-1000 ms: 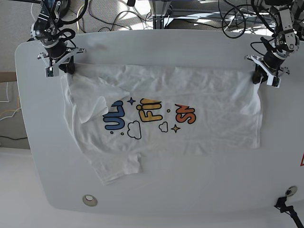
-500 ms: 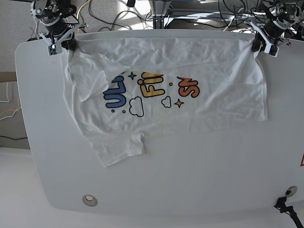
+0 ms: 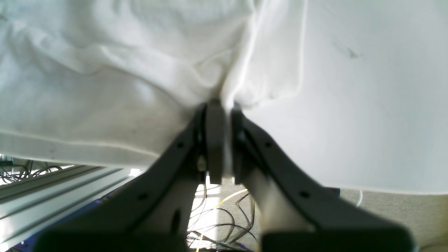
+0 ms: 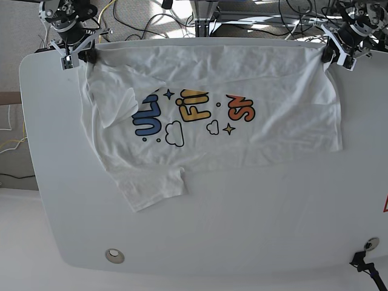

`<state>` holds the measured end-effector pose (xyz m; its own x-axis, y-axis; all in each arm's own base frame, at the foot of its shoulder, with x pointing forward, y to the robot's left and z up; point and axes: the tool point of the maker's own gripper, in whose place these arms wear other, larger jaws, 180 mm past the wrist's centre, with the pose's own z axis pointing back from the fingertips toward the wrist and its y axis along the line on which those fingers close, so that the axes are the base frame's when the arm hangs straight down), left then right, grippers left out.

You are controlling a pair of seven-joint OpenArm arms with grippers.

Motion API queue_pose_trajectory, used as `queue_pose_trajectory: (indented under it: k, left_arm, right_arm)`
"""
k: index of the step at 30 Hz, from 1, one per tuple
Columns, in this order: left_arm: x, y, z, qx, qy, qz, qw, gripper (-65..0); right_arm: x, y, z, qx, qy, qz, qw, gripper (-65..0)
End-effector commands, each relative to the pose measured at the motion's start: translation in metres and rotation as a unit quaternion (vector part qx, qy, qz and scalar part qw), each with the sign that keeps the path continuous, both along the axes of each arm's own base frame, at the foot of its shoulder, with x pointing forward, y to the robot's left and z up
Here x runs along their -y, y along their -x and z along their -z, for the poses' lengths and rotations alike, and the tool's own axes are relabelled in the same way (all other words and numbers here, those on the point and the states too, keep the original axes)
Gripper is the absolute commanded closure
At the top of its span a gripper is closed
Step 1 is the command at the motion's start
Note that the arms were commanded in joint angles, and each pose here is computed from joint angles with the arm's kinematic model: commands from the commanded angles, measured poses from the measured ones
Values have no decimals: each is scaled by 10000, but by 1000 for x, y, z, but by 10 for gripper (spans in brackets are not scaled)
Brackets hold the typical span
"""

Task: Fold the T-shirt properly
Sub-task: 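Pull the held shoulder edges toward the robot, smoothing the shirt, then release the shoulders and move both grippers to the shirt's side edges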

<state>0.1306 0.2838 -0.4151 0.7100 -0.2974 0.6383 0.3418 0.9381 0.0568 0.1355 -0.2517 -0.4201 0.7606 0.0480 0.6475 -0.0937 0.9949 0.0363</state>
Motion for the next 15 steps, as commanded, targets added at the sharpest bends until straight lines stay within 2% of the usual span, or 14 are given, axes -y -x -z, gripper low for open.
queue_pose_trajectory:
  k: [1,2,4,6,8,12,15]
  left_arm:
    - [-6,3,-1,-85,-149,58,9998,0]
    - [-6,3,-1,-85,-149,58,9998,-58]
    - [-13,2,-5,-35,-211,-25,9998,-215]
    - [-28,-2,-13,89,-340,-194,9992,-287]
    - [-37,-5,-18,158,-416,-284,9986,-296]
    - [-45,-32,-41,617,-554,-332,9960,-296]
    - [-49,-54,-60,886,-719,-313,9930,-296]
  right_arm:
    - [4,1,-3,-42,90,-26,9999,-97]
    - [4,0,-4,-36,96,-33,9999,-153]
    - [3,-3,-8,29,120,-69,9999,-265]
    - [1,-6,-12,87,142,-101,9998,-353]
    - [1,-10,-16,153,170,-131,9997,-391]
    - [18,-20,-36,426,413,2,9982,-392]
    - [18,-32,-50,510,574,-138,9970,-392]
